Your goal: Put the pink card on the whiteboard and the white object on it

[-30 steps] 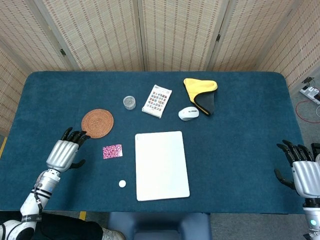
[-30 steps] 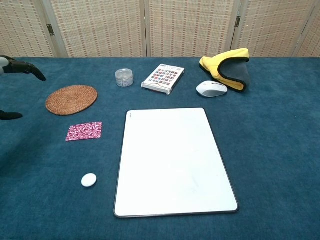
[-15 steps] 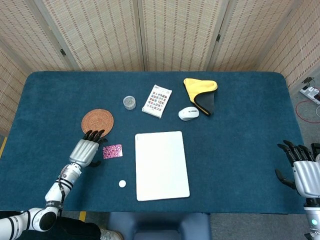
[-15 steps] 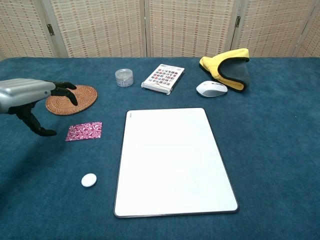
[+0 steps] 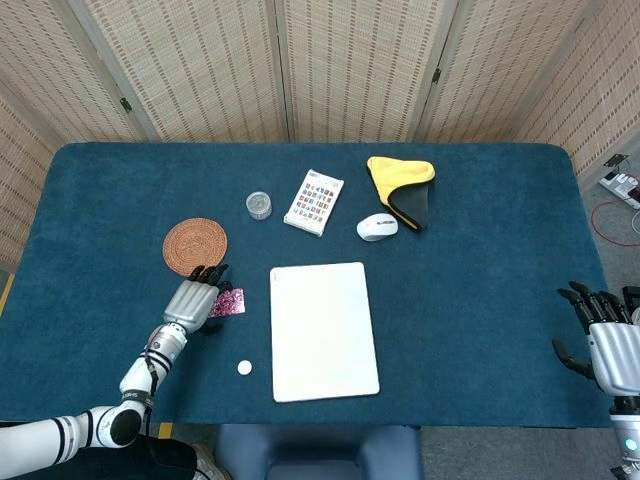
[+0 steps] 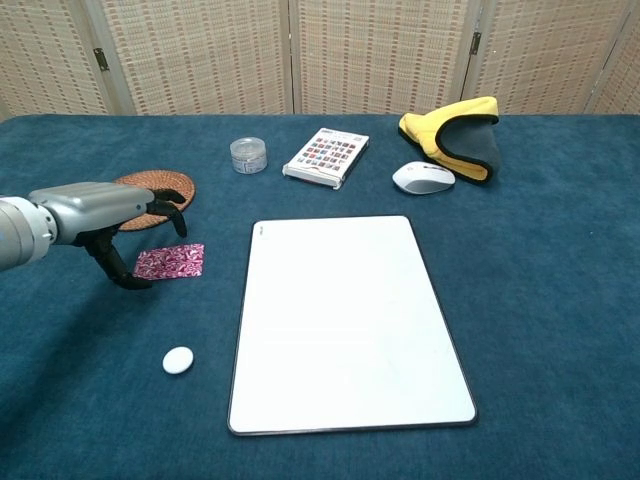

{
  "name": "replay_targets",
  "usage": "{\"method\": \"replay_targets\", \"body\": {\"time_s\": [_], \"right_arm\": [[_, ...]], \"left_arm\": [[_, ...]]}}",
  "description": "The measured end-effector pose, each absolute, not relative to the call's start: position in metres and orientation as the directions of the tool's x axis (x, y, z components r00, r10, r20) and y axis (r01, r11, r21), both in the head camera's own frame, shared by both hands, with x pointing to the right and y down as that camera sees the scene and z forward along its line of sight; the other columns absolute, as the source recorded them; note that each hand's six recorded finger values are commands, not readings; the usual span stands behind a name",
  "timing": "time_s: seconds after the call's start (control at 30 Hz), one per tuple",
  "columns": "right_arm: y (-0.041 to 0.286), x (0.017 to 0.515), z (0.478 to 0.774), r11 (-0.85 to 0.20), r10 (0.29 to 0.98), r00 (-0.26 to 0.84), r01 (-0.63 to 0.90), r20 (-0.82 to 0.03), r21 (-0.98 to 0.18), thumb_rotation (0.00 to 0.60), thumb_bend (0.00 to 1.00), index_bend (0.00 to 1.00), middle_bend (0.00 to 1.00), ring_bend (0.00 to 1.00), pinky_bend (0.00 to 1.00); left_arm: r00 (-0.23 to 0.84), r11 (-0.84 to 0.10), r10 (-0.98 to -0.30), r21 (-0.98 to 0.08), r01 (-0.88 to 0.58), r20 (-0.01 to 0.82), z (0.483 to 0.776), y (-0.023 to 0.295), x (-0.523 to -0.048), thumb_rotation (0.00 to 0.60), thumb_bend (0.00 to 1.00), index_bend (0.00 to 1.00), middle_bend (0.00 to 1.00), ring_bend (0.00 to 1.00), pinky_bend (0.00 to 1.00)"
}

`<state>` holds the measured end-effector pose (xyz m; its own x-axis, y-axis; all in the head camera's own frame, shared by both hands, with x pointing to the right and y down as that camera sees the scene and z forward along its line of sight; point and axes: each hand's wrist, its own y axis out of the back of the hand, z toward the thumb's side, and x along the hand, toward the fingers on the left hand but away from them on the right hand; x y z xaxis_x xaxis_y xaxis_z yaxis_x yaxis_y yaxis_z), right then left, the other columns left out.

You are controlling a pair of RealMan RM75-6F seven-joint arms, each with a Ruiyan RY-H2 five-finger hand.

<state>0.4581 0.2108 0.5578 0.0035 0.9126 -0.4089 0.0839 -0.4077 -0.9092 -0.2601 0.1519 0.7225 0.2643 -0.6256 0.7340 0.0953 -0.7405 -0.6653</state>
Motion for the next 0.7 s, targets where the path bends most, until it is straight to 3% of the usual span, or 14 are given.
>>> {"method": "replay_targets", "body": {"time_s": [0.7], "right_arm": [[0.21, 0.464, 0.561, -0.412, 0.91, -0.011, 0.091, -0.415, -0.907, 0.6, 0.32, 0.17, 0.15, 0.18, 0.12]], "left_arm": [[0.19, -0.768, -0.613, -0.635, 0.083, 0.767, 0.738, 0.147, -0.258, 0.6, 0.3, 0.29, 0.01, 0.0, 0.0]]}}
